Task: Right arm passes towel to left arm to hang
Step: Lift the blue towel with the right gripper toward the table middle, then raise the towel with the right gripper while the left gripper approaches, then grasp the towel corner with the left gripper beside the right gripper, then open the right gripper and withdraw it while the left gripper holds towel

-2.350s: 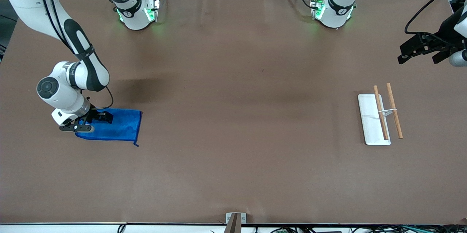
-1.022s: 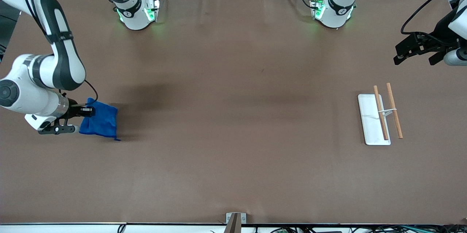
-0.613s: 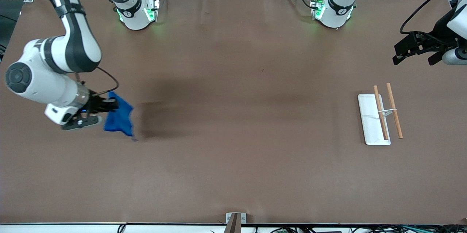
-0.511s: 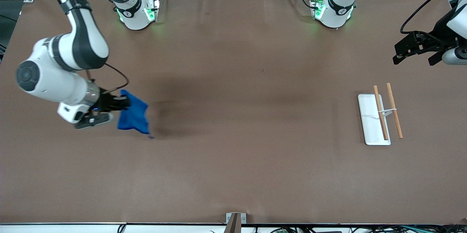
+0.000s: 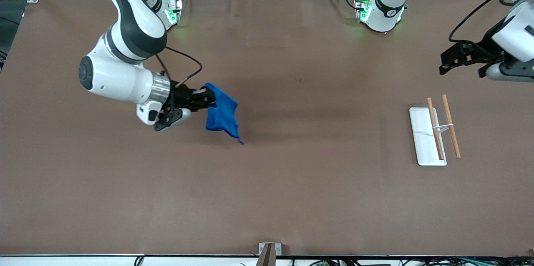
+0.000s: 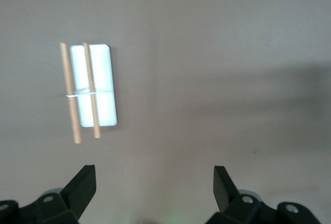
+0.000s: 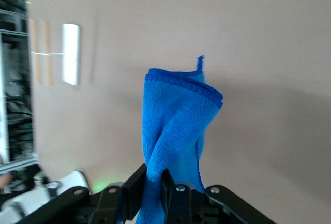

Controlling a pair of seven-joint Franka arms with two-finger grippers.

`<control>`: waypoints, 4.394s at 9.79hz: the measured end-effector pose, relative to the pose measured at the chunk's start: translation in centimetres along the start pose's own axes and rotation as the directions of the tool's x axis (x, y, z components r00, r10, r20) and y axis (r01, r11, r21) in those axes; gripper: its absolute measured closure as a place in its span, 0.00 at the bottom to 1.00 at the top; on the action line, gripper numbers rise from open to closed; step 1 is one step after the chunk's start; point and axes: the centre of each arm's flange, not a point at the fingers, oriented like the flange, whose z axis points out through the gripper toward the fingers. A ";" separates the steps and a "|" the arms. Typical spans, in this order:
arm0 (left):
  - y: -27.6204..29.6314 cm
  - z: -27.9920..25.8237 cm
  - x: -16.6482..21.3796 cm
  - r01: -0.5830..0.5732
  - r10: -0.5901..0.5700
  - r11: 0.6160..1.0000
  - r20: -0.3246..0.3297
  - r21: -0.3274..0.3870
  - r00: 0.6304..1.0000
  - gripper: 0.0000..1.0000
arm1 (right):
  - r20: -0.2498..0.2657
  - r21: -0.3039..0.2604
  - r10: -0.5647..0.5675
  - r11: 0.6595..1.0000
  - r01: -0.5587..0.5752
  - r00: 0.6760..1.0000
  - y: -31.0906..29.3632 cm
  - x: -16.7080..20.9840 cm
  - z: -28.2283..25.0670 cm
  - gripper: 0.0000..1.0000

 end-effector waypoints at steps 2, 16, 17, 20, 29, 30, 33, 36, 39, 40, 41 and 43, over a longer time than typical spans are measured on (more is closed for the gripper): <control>0.3 3.4 0.1 -0.015 0.019 0.999 0.074 -0.048 0.997 0.00 | -0.055 0.184 0.076 0.981 -0.065 0.996 -4.9 -1.1 2.3 0.87; 3.4 19.4 -1.0 0.211 0.081 0.312 0.247 -0.926 0.966 0.00 | 0.075 0.673 0.422 0.647 -0.358 0.904 -16.2 -2.8 7.0 0.87; 4.5 21.3 -1.4 0.214 0.065 0.272 0.240 -0.938 0.969 0.00 | 0.071 0.678 0.428 0.642 -0.358 0.901 -16.5 -2.5 7.0 0.87; 10.3 25.4 -2.3 0.210 -0.057 0.211 0.202 -0.955 0.978 0.00 | 0.077 0.701 0.432 0.617 -0.357 0.899 -17.4 -2.2 6.4 0.87; 12.2 24.5 -2.1 0.168 -0.270 0.058 0.146 -0.984 0.952 0.49 | 0.077 0.702 0.433 0.616 -0.357 0.898 -17.5 -2.2 6.4 0.87; 12.1 24.5 -2.1 0.149 -0.276 0.067 0.125 -0.987 0.953 0.63 | 0.077 0.702 0.433 0.616 -0.357 0.898 -17.5 -2.2 6.4 0.87; 11.8 24.5 -2.0 0.137 -0.282 0.071 0.112 -0.988 0.953 0.99 | 0.077 0.702 0.433 0.616 -0.357 0.898 -17.5 -2.2 6.4 0.87; 11.6 24.6 -2.0 0.135 -0.276 0.085 0.107 -0.987 0.955 0.99 | 0.072 0.703 0.436 0.616 -0.356 0.897 -17.4 -2.1 6.2 0.87; 11.3 24.6 -2.0 0.129 -0.271 0.105 0.097 -0.986 0.958 0.99 | 0.057 0.708 0.445 0.613 -0.350 0.894 -17.0 -1.4 5.4 0.74; 11.1 24.6 -2.0 0.123 -0.259 0.129 0.086 -0.984 0.962 0.99 | 0.026 0.694 0.434 0.640 -0.329 0.901 -16.3 -0.8 4.9 0.59; 10.8 24.6 -1.9 0.116 -0.252 0.149 0.076 -0.982 0.965 0.99 | -0.014 0.668 0.410 0.682 -0.296 0.912 -15.3 0.0 4.3 0.42; 10.0 24.5 -1.7 0.108 -0.253 0.169 0.063 -0.980 0.965 0.99 | -0.094 0.594 0.376 0.764 -0.251 0.922 -12.6 2.1 2.3 0.11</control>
